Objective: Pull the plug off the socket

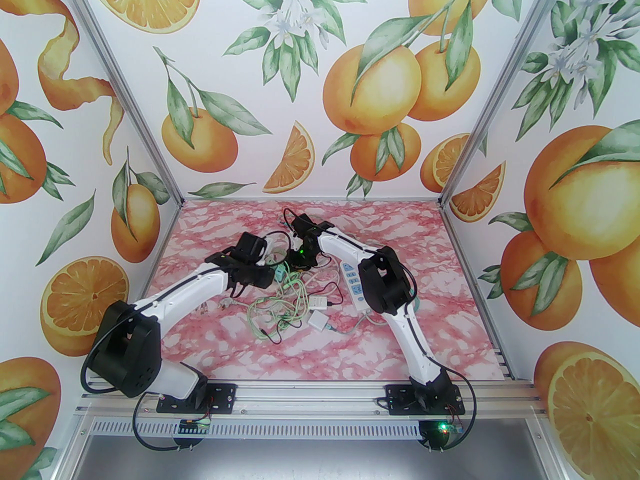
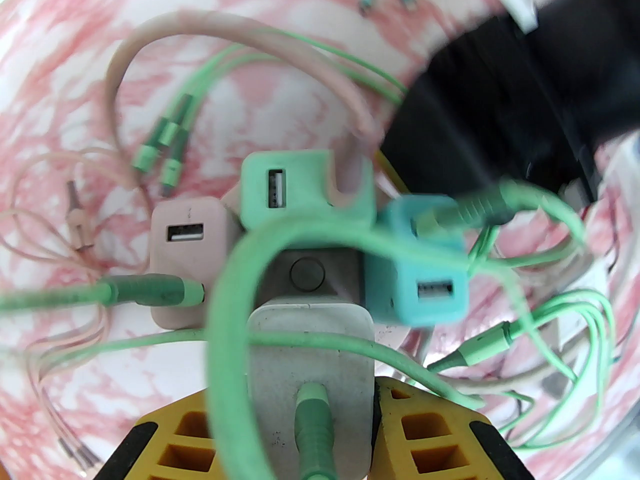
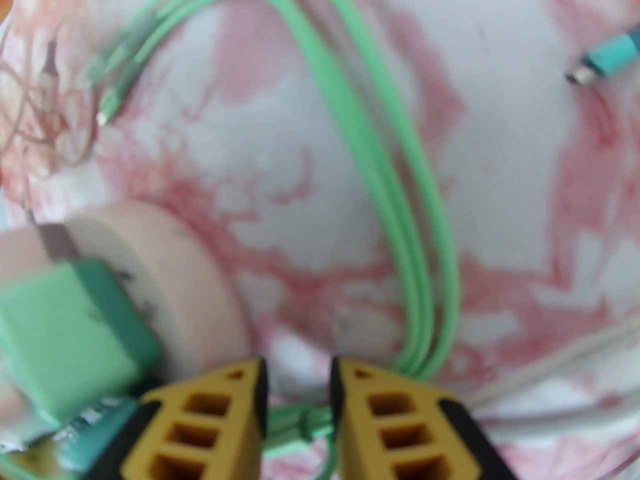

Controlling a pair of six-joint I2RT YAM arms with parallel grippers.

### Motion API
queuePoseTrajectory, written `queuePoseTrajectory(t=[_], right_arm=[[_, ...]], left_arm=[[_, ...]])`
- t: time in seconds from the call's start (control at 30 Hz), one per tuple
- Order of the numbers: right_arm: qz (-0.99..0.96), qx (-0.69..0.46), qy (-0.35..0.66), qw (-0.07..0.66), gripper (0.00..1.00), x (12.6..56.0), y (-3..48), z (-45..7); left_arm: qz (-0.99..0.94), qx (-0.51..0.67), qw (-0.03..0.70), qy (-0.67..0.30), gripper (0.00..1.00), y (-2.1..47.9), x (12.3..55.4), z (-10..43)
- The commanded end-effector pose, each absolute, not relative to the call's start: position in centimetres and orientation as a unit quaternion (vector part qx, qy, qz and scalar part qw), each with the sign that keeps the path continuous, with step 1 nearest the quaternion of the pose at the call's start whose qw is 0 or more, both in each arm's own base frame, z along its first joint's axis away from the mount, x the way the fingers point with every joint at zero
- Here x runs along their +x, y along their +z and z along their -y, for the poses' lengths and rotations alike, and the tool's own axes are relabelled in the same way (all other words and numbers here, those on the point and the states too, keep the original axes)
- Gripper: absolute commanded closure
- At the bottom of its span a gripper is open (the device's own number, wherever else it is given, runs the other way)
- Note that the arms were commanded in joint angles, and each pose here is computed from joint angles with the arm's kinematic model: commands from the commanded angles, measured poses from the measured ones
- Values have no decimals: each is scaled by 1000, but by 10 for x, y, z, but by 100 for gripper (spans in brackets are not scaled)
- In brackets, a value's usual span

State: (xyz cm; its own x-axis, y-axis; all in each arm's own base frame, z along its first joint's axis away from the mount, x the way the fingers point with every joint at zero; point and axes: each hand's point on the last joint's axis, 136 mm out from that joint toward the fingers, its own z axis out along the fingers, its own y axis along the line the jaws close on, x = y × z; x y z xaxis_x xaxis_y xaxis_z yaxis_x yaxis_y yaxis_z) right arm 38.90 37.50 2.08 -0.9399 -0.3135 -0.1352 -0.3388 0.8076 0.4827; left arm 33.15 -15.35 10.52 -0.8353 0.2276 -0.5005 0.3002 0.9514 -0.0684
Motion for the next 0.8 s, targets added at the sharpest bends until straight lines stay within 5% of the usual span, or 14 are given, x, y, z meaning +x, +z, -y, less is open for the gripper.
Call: queuePoseTrajectory(t=[0.0, 0.33, 0.57, 0.77], right_arm=[[-969, -164, 169, -80, 71, 341, -45, -343], [-973, -140, 180, -46, 70, 361, -27, -337], [-960, -94, 245, 98, 58, 412, 60, -330], [-941, -98, 290, 142, 56, 411, 111, -345]], left_arm=[[-927, 131, 325, -131, 100, 149, 350, 173], [-934, 124, 327, -68, 100, 133, 353, 155], [-938, 61, 341, -25, 100, 127, 374, 133], [-941, 25, 337, -8, 100, 113, 388, 127]])
